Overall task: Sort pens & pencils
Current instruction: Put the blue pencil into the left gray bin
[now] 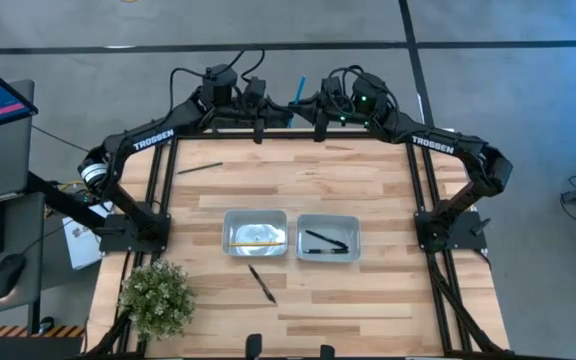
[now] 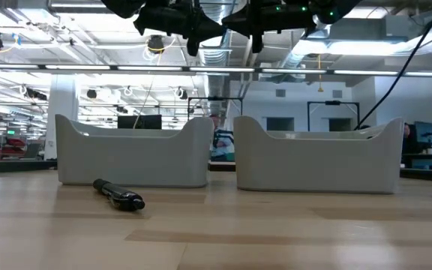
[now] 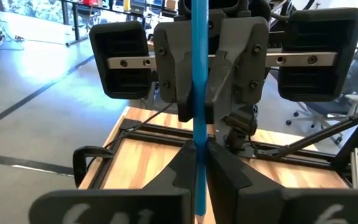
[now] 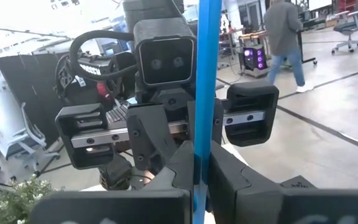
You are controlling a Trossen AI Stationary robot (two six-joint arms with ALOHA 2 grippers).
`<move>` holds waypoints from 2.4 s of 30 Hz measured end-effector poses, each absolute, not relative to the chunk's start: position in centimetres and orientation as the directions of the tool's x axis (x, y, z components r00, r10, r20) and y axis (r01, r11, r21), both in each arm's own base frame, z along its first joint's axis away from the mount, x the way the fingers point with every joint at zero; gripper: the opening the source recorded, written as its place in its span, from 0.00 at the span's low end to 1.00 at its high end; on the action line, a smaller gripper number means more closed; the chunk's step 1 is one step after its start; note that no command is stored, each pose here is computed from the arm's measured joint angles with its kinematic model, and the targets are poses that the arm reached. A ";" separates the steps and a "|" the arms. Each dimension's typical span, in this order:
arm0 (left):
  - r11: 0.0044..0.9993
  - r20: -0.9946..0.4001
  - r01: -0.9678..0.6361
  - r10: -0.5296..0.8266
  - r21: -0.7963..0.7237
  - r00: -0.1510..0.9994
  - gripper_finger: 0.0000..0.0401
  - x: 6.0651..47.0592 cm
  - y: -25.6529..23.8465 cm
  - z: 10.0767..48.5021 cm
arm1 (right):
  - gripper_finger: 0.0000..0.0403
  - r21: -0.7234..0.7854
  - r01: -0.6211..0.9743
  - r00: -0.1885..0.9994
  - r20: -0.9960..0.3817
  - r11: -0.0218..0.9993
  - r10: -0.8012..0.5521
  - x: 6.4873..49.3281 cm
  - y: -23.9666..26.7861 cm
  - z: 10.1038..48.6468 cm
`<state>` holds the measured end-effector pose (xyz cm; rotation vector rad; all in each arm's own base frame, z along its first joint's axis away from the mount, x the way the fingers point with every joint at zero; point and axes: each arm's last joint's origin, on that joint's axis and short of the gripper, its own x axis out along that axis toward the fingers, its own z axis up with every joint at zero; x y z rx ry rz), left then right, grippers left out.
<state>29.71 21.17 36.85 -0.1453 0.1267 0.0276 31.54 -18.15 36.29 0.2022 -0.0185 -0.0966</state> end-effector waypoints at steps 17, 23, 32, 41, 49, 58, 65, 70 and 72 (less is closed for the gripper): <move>0.984 -0.127 0.096 -0.115 -0.150 0.985 0.24 29.5 21.0 36.8 | 0.11 0.224 0.108 0.994 -0.032 0.969 -0.103 31.6 -18.1 35.9; 0.980 -0.160 0.130 -0.154 -0.152 0.975 0.26 26.1 20.3 38.5 | 0.11 0.252 0.148 0.987 -0.103 0.956 -0.125 31.5 -18.2 35.1; 0.999 -0.161 -0.032 0.036 0.029 0.986 0.26 20.8 18.0 42.3 | 0.11 0.325 0.113 0.976 -0.215 0.939 -0.044 32.4 -16.1 33.9; 0.971 -0.258 -0.228 0.238 0.067 0.936 0.26 19.4 17.3 42.3 | 0.11 0.348 0.034 0.956 -0.285 0.937 0.071 33.7 -12.5 33.4; 0.954 -0.327 -0.293 0.296 0.059 0.897 0.26 19.4 17.6 41.5 | 0.11 0.284 -0.033 0.879 -0.448 0.958 0.162 35.2 -9.2 35.7; 0.916 -0.414 -0.399 0.379 0.041 0.828 0.26 19.0 17.7 40.7 | 0.12 0.340 -0.067 0.779 -0.570 0.938 0.263 38.4 -6.3 34.8; 0.847 -0.512 -0.522 0.493 0.099 0.703 0.26 18.3 17.9 39.9 | 0.12 0.376 -0.102 0.684 -0.646 0.921 0.339 41.9 -4.2 31.0; 0.806 -0.545 -0.577 0.546 0.134 0.636 0.26 17.9 18.1 39.6 | 0.12 0.399 -0.088 0.610 -0.703 0.913 0.366 44.4 -3.7 27.4; 0.805 -0.559 -0.578 0.543 0.133 0.627 0.26 17.8 18.0 39.5 | 0.12 0.402 -0.083 0.580 -0.725 0.912 0.373 45.3 -3.5 25.7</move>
